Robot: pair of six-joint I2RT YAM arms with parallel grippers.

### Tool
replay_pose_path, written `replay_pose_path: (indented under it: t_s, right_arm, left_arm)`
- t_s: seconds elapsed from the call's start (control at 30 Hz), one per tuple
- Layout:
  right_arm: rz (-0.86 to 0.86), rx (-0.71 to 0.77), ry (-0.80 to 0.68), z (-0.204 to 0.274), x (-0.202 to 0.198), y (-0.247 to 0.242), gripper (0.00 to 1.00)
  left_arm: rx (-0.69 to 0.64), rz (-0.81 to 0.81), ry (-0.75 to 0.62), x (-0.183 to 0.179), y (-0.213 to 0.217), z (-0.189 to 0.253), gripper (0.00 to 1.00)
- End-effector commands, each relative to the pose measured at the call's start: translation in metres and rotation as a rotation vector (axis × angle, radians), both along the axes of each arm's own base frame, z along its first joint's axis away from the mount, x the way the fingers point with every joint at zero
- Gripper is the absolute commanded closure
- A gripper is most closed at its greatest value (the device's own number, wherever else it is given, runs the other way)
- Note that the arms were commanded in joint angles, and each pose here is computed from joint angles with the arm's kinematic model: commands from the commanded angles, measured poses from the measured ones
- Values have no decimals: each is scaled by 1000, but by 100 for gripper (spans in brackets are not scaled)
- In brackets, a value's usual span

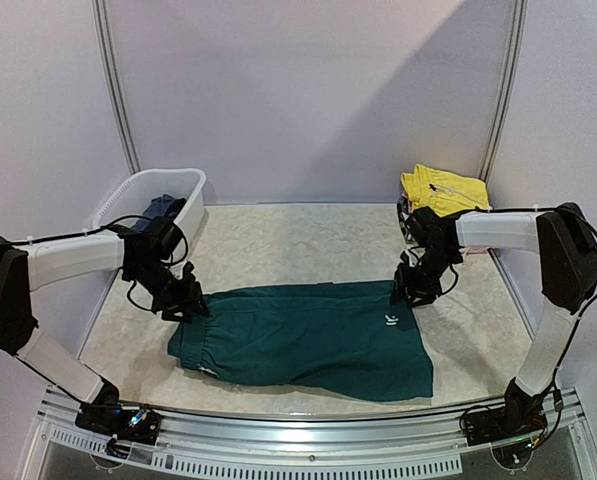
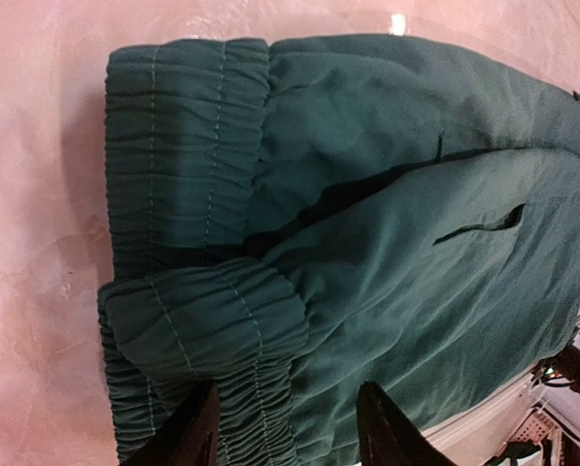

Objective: Fold and stack the mixed laundry pile
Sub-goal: Adjust the rectangle-folded shorts at the center of the board.

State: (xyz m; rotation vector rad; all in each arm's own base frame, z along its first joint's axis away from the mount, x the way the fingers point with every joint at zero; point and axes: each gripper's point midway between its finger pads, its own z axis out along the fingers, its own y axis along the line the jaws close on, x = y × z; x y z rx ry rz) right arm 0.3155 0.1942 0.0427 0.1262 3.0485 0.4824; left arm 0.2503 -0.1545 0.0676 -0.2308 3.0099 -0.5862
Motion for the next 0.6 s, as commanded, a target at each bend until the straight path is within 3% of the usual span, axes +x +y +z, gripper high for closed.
replay_pose_path:
  t_s: [0.0, 0.2, 0.57]
  right_arm:
    - [11, 13, 28, -13, -4, 1, 53]
    - [2, -17, 28, -14, -4, -9, 54]
    - [11, -16, 44, -23, -11, -13, 51]
  left_arm:
    - [-22, 20, 3, -1, 0, 5, 52]
    - [64, 36, -7, -14, 21, 10, 29]
    - [-19, 62, 5, -17, 9, -7, 27]
